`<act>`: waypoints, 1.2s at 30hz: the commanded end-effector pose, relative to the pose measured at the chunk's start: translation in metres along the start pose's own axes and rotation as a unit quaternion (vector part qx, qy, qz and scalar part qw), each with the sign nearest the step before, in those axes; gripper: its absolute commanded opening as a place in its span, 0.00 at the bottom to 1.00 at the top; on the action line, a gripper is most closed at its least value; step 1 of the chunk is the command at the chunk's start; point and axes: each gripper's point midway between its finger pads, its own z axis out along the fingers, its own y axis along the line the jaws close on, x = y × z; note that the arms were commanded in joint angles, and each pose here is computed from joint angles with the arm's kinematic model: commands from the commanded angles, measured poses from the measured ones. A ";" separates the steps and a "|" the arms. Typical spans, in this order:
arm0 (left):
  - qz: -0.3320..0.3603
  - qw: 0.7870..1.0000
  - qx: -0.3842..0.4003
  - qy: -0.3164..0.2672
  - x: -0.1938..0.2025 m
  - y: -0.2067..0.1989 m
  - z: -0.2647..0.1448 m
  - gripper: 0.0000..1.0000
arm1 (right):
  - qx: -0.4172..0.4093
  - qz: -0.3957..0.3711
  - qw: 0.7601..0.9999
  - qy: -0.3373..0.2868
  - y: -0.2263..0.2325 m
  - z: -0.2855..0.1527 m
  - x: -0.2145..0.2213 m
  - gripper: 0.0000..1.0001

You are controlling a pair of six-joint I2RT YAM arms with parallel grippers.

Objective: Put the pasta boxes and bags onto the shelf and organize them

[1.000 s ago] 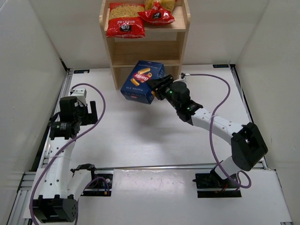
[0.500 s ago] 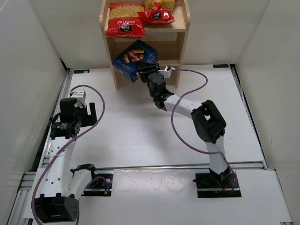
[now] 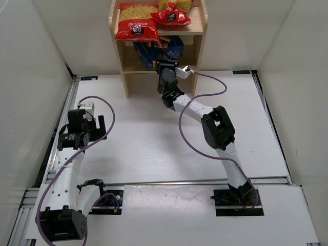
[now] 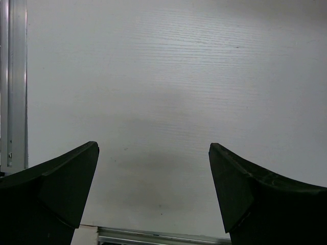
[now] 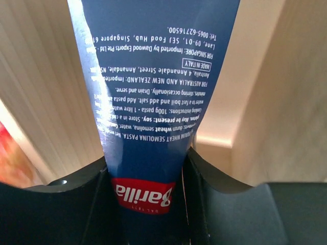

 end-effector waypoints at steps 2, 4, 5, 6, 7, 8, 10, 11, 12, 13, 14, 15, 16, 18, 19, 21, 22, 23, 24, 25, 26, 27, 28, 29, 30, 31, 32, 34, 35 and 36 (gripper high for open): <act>-0.002 1.000 -0.008 -0.004 -0.001 0.003 0.003 1.00 | -0.097 0.139 0.980 -0.107 0.093 0.011 -0.048 0.25; -0.002 1.000 -0.008 -0.004 -0.001 0.003 0.003 1.00 | -0.085 0.167 0.974 -0.125 0.083 0.019 -0.048 0.25; -0.002 1.000 -0.008 -0.004 -0.001 0.003 0.003 1.00 | -0.079 0.162 0.975 -0.132 0.077 0.022 -0.047 0.25; -0.002 1.000 -0.008 0.001 0.000 0.003 0.005 1.00 | -0.074 0.160 0.974 -0.141 0.064 0.024 -0.046 0.25; -0.002 1.000 -0.008 0.001 0.000 0.003 0.005 1.00 | -0.080 0.160 0.972 -0.150 0.072 0.026 -0.049 0.25; -0.002 1.000 -0.008 0.001 0.000 0.003 0.005 1.00 | -0.077 0.155 0.973 -0.156 0.075 0.027 -0.050 0.25; -0.002 1.000 -0.008 0.001 0.000 0.003 0.005 1.00 | -0.061 0.162 0.972 -0.157 0.062 0.030 -0.047 0.24; -0.002 1.000 -0.008 0.001 0.000 0.003 0.005 1.00 | -0.046 0.148 0.976 -0.155 0.056 0.032 -0.044 0.24; -0.002 1.000 -0.008 0.006 0.001 0.003 0.007 1.00 | -0.042 0.143 0.977 -0.154 0.056 0.033 -0.043 0.24; -0.002 1.000 -0.008 0.006 0.001 0.003 0.007 1.00 | -0.040 0.146 0.976 -0.154 0.058 0.033 -0.043 0.24; -0.002 1.000 -0.008 0.001 -0.002 0.003 0.005 1.00 | -0.036 0.143 0.976 -0.160 0.051 0.033 -0.043 0.24; -0.002 1.000 -0.008 0.001 -0.002 0.003 0.005 1.00 | -0.035 0.146 0.976 -0.160 0.050 0.034 -0.043 0.26; -0.002 1.000 -0.008 0.001 -0.002 0.003 0.005 1.00 | -0.035 0.146 0.976 -0.160 0.050 0.034 -0.043 0.46; -0.002 1.000 -0.013 0.006 -0.001 0.005 0.007 1.00 | -0.028 0.141 0.977 -0.155 0.046 0.034 -0.040 0.69; -0.002 1.000 -0.013 0.006 -0.001 0.005 0.007 1.00 | -0.024 0.140 0.978 -0.149 0.043 0.035 -0.038 0.82; -0.002 1.000 -0.013 0.006 -0.001 0.005 0.007 1.00 | -0.013 0.124 0.983 -0.136 0.043 0.037 -0.031 0.86; -0.005 1.000 -0.016 0.006 -0.001 0.007 0.007 1.00 | -0.005 0.126 0.983 -0.135 0.037 0.038 -0.029 0.88; -0.005 1.000 -0.016 0.006 -0.001 0.007 0.007 1.00 | -0.006 0.134 0.982 -0.129 0.041 0.038 -0.027 0.94; -0.005 1.000 -0.016 0.006 -0.001 0.007 0.007 1.00 | 0.006 0.131 0.983 -0.128 0.031 0.041 -0.023 0.97; -0.005 1.000 -0.016 0.006 -0.001 0.007 0.007 1.00 | 0.012 0.136 0.983 -0.124 0.032 0.042 -0.021 1.00; -0.005 1.000 -0.016 0.006 -0.001 0.007 0.007 1.00 | 0.020 0.153 0.981 -0.119 0.031 0.038 -0.015 1.00; -0.005 1.000 -0.016 0.006 -0.001 0.007 0.007 1.00 | 0.033 0.153 0.982 -0.110 0.027 0.037 -0.012 1.00; -0.005 1.000 -0.016 0.006 -0.001 0.007 0.007 1.00 | 0.052 0.141 0.984 -0.091 0.020 0.029 -0.001 1.00; -0.008 1.000 -0.019 0.006 -0.001 0.010 0.007 1.00 | 0.054 0.147 0.984 -0.082 0.030 0.026 -0.002 1.00; -0.008 1.000 -0.015 0.006 -0.001 0.008 0.007 1.00 | 0.072 0.147 0.984 -0.067 0.019 0.019 0.007 1.00; -0.008 1.000 -0.014 0.006 -0.001 0.008 0.007 1.00 | 0.089 0.138 0.985 -0.049 0.014 0.011 0.018 1.00; -0.008 1.000 -0.014 0.006 -0.001 0.008 0.007 1.00 | 0.095 0.139 0.985 -0.038 0.016 0.009 0.021 1.00; -0.012 1.000 -0.018 0.006 -0.001 0.010 0.007 1.00 | 0.115 0.137 0.984 -0.004 0.007 -0.002 0.038 1.00; -0.012 1.000 -0.013 0.002 -0.004 0.009 0.006 1.00 | 0.122 0.131 0.984 0.001 0.008 -0.009 0.041 1.00; -0.012 1.000 -0.013 0.002 -0.004 0.009 0.006 1.00 | 0.128 0.135 0.983 -0.001 0.004 -0.012 0.039 1.00</act>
